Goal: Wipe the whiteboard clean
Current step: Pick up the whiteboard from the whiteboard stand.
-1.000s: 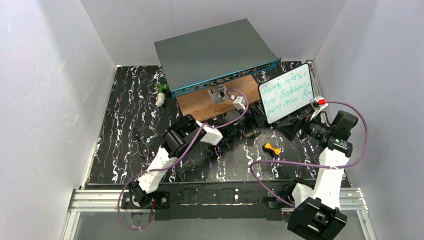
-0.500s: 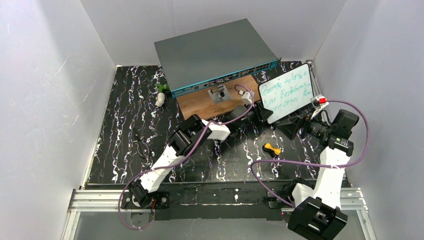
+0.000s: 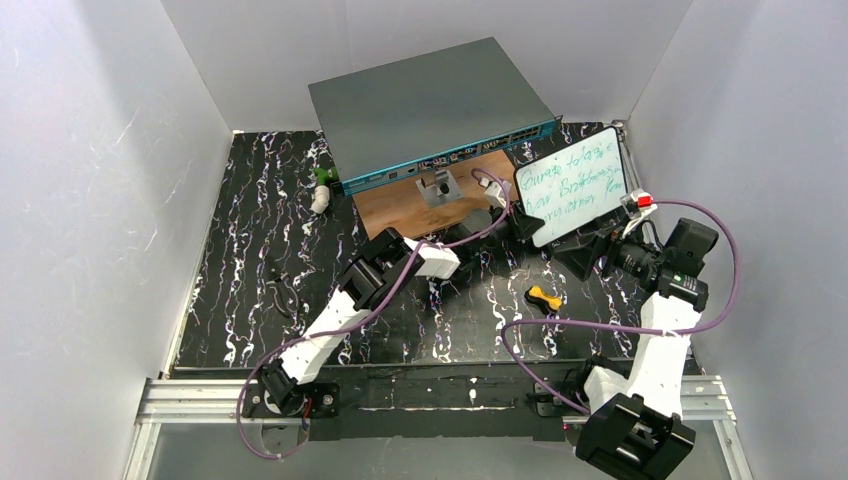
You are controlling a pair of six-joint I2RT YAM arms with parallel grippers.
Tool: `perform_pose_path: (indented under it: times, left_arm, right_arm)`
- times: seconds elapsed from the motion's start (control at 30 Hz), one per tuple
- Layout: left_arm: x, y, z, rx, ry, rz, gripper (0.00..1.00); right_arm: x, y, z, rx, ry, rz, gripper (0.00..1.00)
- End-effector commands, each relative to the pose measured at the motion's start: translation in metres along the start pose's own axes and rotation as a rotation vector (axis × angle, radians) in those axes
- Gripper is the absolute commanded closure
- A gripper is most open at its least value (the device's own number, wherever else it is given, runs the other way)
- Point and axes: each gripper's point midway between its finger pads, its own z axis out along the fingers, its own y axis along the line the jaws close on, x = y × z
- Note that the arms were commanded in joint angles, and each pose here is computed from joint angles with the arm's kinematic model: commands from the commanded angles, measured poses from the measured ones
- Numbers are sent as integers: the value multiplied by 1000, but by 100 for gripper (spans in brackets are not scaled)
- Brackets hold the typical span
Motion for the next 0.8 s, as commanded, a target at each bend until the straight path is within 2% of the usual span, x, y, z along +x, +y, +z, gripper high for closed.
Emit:
perform_pose_path:
  times: [0.0,0.17,0.4,0.57,0.77]
  left_arm:
    - [-71,-52,-5,93,-100,158,100]
    - [-96,-76,-9,130,-112,235,100]
    - [-110,-93,-14,157,-126,231,100]
    - [-100,-79,-15,122,-118,192,100]
    - [-58,-34,-32,36,-104,137,100]
  right_arm:
    - [-18,11,-5,-27,-26,-66,2]
    - [-20,13,-6,-28,-31,-74,2]
    - [-21,15,-8,-32,-38,-77,2]
    - [-21,16,-9,-33,-40,-79,2]
    - [-22,17,-9,-39,-44,-75,2]
